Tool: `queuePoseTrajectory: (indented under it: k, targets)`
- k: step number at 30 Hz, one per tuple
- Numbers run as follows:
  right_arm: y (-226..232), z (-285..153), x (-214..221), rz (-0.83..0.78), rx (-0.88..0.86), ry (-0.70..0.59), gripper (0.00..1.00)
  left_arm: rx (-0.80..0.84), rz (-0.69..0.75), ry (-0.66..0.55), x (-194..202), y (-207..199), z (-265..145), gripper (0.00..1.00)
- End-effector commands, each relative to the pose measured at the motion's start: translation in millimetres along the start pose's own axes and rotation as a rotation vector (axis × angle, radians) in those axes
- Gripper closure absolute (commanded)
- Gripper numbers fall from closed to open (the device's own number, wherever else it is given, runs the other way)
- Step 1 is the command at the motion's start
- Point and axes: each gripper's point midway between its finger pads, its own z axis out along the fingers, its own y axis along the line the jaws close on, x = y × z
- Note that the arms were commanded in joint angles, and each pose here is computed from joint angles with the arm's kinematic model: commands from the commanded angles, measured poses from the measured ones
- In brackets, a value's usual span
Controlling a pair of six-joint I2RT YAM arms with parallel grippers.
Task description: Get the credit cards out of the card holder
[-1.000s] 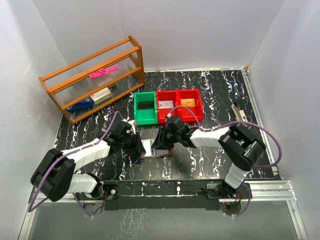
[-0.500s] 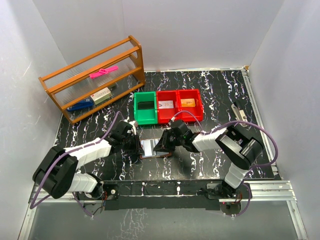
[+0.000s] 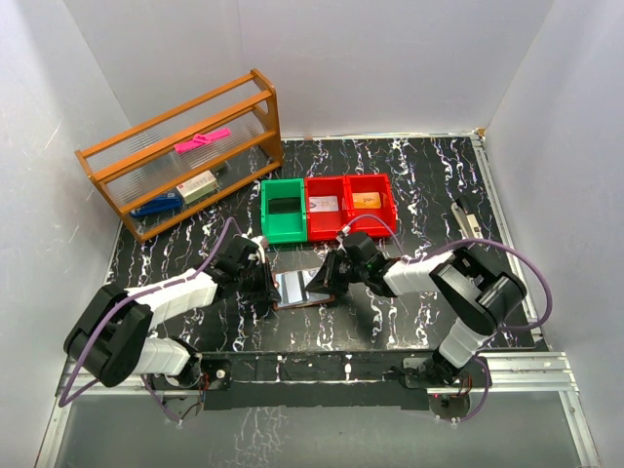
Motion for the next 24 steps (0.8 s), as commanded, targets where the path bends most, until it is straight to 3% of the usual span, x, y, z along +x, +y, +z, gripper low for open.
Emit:
queuePoseTrajectory:
  k: [1, 7, 12, 16, 20, 24]
  targets:
    - [11.9, -14.6, -9.7, -0.058, -0.034, -0.027, 1.00, -0.057, -0.011, 0.034, 13.6, 15.3, 1.8, 0.98]
    - [-0.1, -21.5, -11.6, -0.068, 0.024, -0.044, 1.00, -0.035, -0.004, -0.004, 5.8, 8.0, -5.1, 0.93]
    - [-0.1, -19.9, -10.5, -0.058, 0.011, -0.037, 1.00, 0.035, 0.011, -0.109, -20.8, -19.9, -29.1, 0.68]
    - [-0.6, -19.8, -12.0, -0.056, 0.015, -0.047, 1.00, 0.128, 0.050, -0.179, -42.2, -47.9, -42.8, 0.60]
    - [-1.1, -17.7, -10.8, -0.048, 0.007, -0.040, 1.00, 0.202, 0.069, -0.114, -40.5, -62.2, -27.3, 0.61]
    - [-0.7, -17.6, -10.4, -0.038, -0.002, -0.043, 1.00, 0.192, 0.044, -0.040, -29.3, -56.9, -7.4, 0.71]
